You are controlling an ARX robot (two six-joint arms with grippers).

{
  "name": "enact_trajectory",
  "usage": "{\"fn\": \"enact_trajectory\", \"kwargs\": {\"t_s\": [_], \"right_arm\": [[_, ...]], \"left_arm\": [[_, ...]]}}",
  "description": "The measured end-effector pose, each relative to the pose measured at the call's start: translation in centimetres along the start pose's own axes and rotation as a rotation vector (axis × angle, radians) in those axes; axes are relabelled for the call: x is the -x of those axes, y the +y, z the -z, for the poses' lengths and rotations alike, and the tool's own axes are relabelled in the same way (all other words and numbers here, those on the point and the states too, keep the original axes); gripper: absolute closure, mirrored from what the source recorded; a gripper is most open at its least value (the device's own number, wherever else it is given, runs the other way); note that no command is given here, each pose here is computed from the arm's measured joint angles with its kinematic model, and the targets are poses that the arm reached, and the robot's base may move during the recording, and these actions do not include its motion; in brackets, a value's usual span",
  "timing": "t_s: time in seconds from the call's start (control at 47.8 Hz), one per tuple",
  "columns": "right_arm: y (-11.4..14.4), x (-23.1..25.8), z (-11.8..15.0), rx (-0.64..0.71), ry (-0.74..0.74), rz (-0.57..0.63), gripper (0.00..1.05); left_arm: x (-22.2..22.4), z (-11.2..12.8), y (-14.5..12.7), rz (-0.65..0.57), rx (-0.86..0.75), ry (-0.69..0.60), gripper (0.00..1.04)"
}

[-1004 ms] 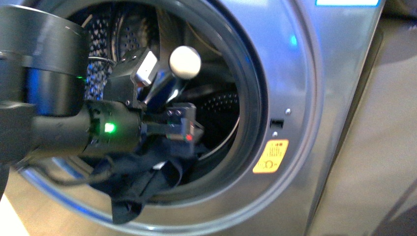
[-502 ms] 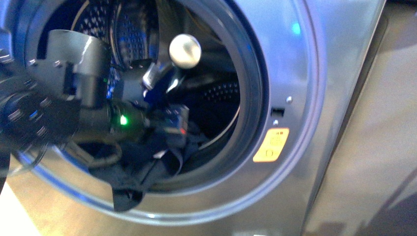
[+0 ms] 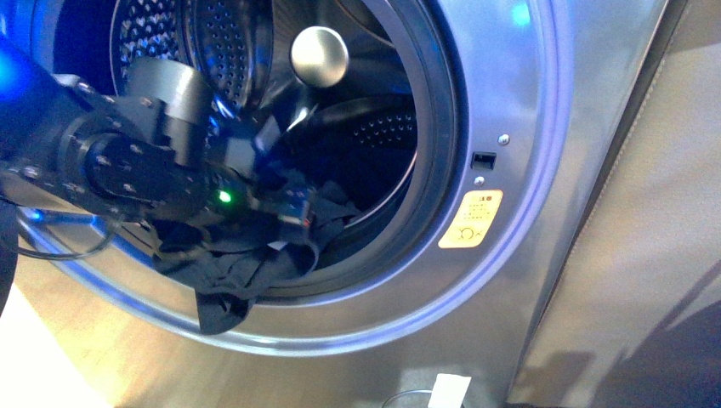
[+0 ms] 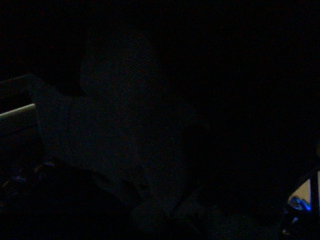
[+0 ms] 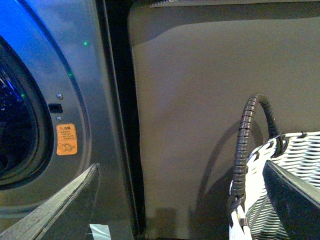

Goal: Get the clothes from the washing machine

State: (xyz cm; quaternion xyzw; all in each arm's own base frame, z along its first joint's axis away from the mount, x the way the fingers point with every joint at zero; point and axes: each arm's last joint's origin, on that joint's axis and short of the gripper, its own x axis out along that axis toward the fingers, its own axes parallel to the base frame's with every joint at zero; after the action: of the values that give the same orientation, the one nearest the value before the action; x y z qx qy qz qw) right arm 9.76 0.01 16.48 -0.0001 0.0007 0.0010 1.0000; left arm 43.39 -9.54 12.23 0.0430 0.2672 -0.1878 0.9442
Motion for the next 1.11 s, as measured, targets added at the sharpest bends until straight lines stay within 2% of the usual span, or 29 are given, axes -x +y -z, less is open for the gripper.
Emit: {"fn": "enact_trajectory", "kwargs": {"t_s": [0.314, 0.795, 0.962, 1.046, 1.108], "right_arm": [[0.0, 0.0, 0.0, 0.000, 0.000, 0.000, 0.08], [0.0, 0.0, 0.0, 0.000, 0.000, 0.000, 0.08], [0.0, 0.0, 0.0, 0.000, 0.000, 0.000, 0.08], [0.0, 0.0, 0.0, 0.000, 0.000, 0.000, 0.08], [0.0, 0.0, 0.0, 0.000, 0.000, 0.000, 0.08]], "left_arm": [[-0.2, -0.6, -1.4, 0.084, 0.093, 0.034, 0.07], [-2.2, -0.9, -1.1, -0.073, -0.050, 0.136, 0.07], [-2.2, -0.7, -0.8, -0.086, -0.084, 0.143, 0.36], [-2.2, -0.6, -0.6, -0.087, -0.085, 0.142, 0.46], [-2.1, -0.4, -0.4, -0.081, -0.083, 0.131, 0.60]]}}
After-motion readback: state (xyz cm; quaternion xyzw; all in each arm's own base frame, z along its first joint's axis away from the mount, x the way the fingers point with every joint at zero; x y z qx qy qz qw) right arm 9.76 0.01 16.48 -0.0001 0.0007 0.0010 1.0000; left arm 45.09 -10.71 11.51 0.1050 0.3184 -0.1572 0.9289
